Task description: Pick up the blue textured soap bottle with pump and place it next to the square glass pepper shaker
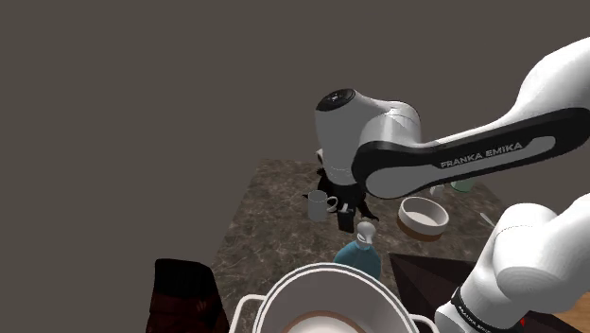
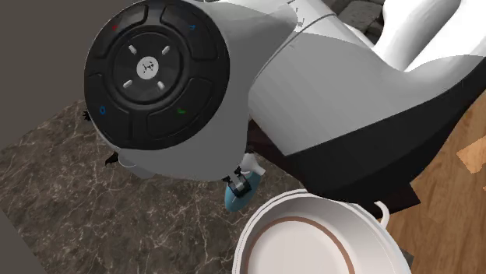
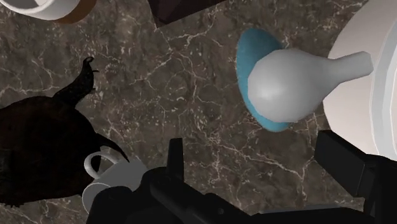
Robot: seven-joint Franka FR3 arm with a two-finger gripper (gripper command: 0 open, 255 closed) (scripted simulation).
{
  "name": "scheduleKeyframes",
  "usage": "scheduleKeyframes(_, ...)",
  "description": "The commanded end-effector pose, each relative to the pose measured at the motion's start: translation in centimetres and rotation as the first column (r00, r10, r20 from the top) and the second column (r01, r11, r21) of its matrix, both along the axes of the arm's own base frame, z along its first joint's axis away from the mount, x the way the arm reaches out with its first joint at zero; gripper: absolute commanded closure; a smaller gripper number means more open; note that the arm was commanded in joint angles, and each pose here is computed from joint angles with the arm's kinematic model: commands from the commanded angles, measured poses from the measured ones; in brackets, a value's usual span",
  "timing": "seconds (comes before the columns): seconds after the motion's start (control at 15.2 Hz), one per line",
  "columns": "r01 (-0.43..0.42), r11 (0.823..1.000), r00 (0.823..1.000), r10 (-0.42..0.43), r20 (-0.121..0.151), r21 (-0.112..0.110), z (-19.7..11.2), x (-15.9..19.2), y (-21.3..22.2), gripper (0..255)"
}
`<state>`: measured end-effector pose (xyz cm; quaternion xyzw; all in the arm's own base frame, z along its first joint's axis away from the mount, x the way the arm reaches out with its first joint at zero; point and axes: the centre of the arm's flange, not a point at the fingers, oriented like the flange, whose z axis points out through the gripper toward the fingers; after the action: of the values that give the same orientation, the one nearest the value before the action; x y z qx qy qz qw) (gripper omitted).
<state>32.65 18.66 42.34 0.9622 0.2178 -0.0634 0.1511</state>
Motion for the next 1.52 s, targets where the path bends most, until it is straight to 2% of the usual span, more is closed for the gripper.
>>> scheduleKeyframes(0.0,-0.036,0.999,0.999,0.036,-0.025,-0.023,-2.5,-0.6,1.8,0)
scheduleKeyframes(0.26,-0.099,0.993,0.993,0.095,-0.072,-0.061,-6.7,-1.6,4.5,0)
scheduleKeyframes(0.79,-0.099,0.993,0.993,0.095,-0.072,-0.061,-10.4,-2.0,3.0,0)
scheduleKeyframes(1.25,-0.099,0.993,0.993,0.095,-0.072,-0.061,-10.4,-2.0,3.0,0)
scheduleKeyframes(1.32,-0.098,0.993,0.993,0.094,-0.070,-0.060,-10.6,-2.0,2.2,255)
scheduleKeyframes(1.39,-0.096,0.994,0.993,0.092,-0.068,-0.060,-10.9,-2.7,1.5,255)
scheduleKeyframes(1.45,-0.097,0.994,0.993,0.093,-0.067,-0.059,-10.9,-1.8,1.0,255)
